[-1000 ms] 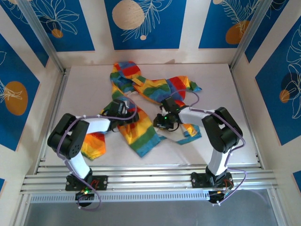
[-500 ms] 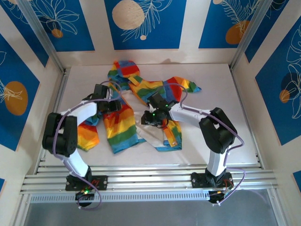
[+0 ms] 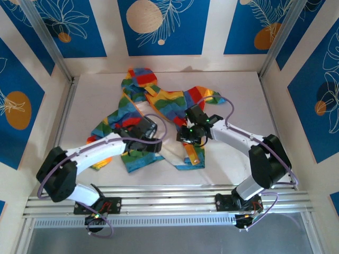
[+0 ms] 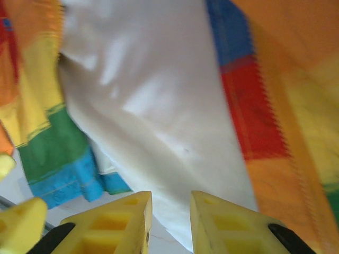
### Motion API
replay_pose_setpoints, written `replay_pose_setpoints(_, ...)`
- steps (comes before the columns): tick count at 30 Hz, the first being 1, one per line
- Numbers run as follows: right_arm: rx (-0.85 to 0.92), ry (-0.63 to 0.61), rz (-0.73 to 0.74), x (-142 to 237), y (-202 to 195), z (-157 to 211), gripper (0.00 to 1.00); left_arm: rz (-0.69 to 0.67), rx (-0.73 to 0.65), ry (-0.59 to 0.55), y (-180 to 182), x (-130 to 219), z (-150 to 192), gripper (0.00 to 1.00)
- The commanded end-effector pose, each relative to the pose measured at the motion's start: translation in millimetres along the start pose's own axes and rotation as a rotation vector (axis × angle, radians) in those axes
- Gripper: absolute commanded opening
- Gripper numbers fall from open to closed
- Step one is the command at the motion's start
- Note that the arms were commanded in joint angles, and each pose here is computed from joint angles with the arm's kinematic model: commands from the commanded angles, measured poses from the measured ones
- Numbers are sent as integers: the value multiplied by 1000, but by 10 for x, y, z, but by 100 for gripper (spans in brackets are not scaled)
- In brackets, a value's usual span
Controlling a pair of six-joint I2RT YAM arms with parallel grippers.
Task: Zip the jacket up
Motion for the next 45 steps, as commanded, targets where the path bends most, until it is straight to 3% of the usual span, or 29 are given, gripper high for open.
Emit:
replay_pose_setpoints(1,-63,62,4,29,-134,174,25,-110,55,31,-12,-133,141,66)
replay_pose_setpoints(4,-70,76,-13,9,-152,229,24,-210,93,66,67,-219,230,68)
replay_pose_setpoints(12,-65,142,-41,-201,-109,299,20,-263,146,47,131,-364,250,65)
replay_pose_setpoints(15,-55,162,-50,-278,-72,307,19,-258,142,37,107,-355,209,50)
replay_pose_setpoints(20,-46,181,-48,-350,-74,327,17,-216,147,-13,77,-172,122,8)
replay_pose_setpoints(22,-46,185,-46,-367,-105,341,17,-183,138,-46,51,-34,70,0)
replay_pose_setpoints(25,-50,192,-42,-383,-160,355,17,-114,117,-79,-14,147,17,0)
replay_pose_setpoints(29,-61,197,-51,-398,-210,367,16,98,131,-146,-180,373,-41,0)
replay_pose_setpoints(35,-54,197,-74,-399,-177,353,16,386,358,-193,-147,363,113,0)
replay_pose_setpoints(39,-32,184,-92,-337,-82,369,16,471,526,-133,7,143,387,0)
replay_pose_setpoints(45,20,144,-153,-175,249,368,19,507,641,-137,196,114,552,0)
Point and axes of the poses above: each hand's point on the last joint's axis, 136 mm out from that joint toward the fingers, its own x axis back along the fingers, its own y axis along the line the jaws close on, z = x × y, the point moved 3 cm from there along x, back along the fingers, and after that the axes turned 1 degree about -x, right-handed, at the moved point
